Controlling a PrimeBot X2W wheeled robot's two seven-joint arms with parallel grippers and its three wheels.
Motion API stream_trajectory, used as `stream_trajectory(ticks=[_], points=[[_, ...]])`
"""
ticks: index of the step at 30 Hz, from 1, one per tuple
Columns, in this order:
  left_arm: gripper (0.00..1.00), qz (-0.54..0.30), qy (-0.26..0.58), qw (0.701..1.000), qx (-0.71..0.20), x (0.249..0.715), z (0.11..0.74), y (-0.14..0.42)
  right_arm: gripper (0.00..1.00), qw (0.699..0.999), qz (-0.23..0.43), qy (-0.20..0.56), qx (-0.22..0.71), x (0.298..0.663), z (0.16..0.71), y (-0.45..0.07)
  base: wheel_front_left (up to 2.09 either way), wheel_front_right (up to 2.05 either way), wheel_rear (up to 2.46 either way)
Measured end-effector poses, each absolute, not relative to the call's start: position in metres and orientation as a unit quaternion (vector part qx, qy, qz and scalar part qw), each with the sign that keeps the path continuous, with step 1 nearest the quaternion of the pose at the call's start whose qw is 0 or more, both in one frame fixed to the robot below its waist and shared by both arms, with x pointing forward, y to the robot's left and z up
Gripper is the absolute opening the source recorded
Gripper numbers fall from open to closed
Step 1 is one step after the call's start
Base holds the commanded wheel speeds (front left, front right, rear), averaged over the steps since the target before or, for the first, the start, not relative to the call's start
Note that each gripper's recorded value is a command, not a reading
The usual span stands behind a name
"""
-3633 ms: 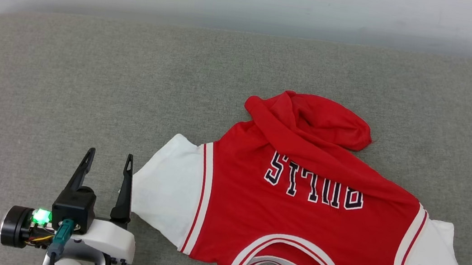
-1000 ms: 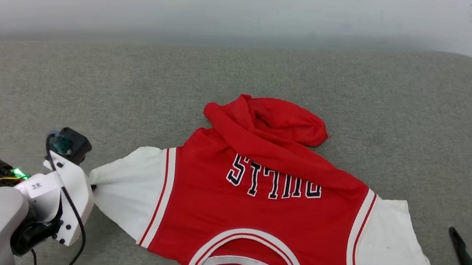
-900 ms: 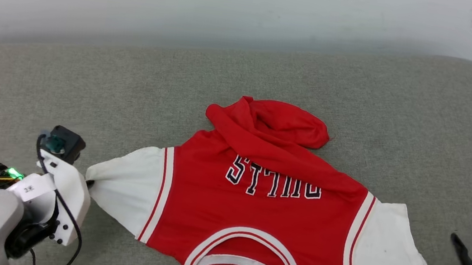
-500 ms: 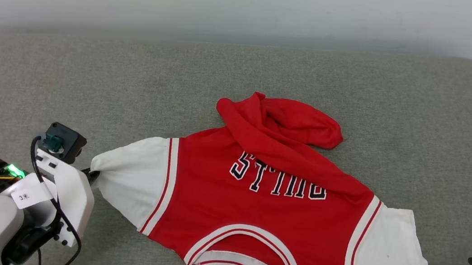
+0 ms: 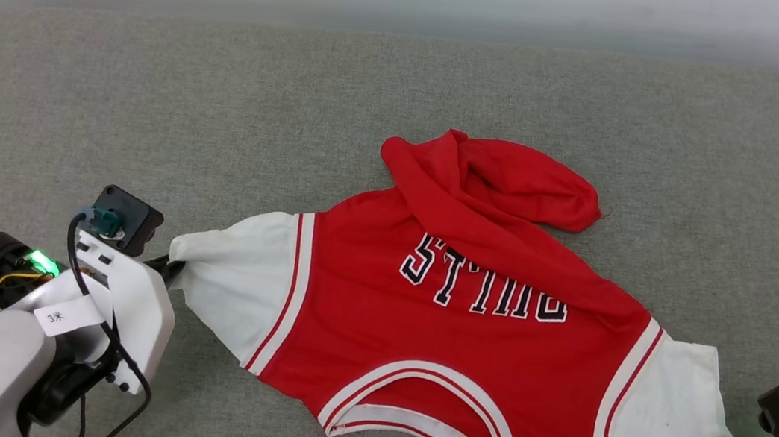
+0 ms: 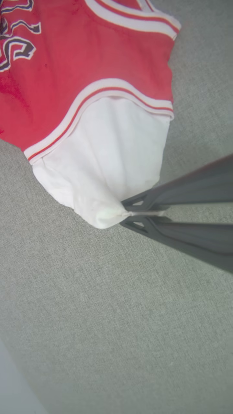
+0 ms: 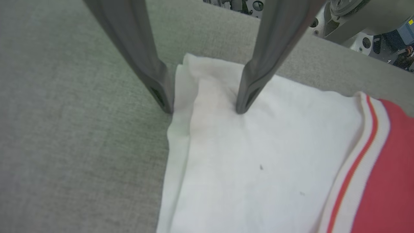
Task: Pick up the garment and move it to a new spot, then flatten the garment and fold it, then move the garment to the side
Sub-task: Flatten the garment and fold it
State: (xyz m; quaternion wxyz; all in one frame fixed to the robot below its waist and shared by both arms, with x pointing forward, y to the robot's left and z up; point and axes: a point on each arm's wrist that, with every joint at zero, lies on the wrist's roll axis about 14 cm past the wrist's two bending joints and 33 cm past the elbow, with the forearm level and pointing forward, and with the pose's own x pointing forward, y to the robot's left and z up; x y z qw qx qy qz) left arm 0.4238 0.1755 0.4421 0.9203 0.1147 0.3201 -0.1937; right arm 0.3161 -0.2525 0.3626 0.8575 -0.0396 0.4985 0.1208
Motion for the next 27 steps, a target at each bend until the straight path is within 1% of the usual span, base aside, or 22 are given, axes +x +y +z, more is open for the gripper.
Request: stream_trajectory(ticks=[1, 5, 6, 7, 12, 16, 20, 27], points=[[0.00, -0.194, 0.320, 0.921, 0.110, 0.424, 0.440, 0.174, 1.00, 0.845, 0.130, 0.518, -0.040, 0.309, 0.345, -0.247, 0.00, 0.00, 0.00], [0.00, -0.197, 0.319, 0.921, 0.108, 0.424, 0.439, 0.172, 1.00, 0.848, 0.133, 0.511, -0.039, 0.309, 0.341, -0.246, 0.00, 0.00, 0.00], [0.00, -0.197, 0.318, 0.921, 0.108, 0.424, 0.439, 0.171, 0.38, 0.850, 0.134, 0.507, -0.038, 0.309, 0.341, -0.246, 0.00, 0.00, 0.00], [0.00, -0.199, 0.317, 0.921, 0.108, 0.423, 0.440, 0.170, 0.00, 0.854, 0.134, 0.501, -0.036, 0.309, 0.342, -0.246, 0.00, 0.00, 0.00], [0.00, -0.202, 0.302, 0.926, 0.104, 0.421, 0.448, 0.167, 0.00, 0.882, 0.138, 0.451, -0.024, 0.320, 0.355, -0.242, 0.00, 0.00, 0.00], [0.00, -0.207, 0.270, 0.937, 0.084, 0.418, 0.465, 0.160, 0.00, 0.914, 0.132, 0.383, -0.016, 0.336, 0.382, -0.245, 0.00, 0.00, 0.00], [0.00, -0.216, 0.212, 0.950, 0.073, 0.417, 0.494, 0.152, 0.00, 0.944, 0.120, 0.307, -0.014, 0.350, 0.423, -0.256, 0.00, 0.00, 0.00], [0.00, -0.222, 0.081, 0.970, 0.053, 0.420, 0.565, 0.139, 0.00, 0.977, 0.114, 0.182, -0.003, 0.361, 0.500, -0.259, 0.00, 0.00, 0.00]])
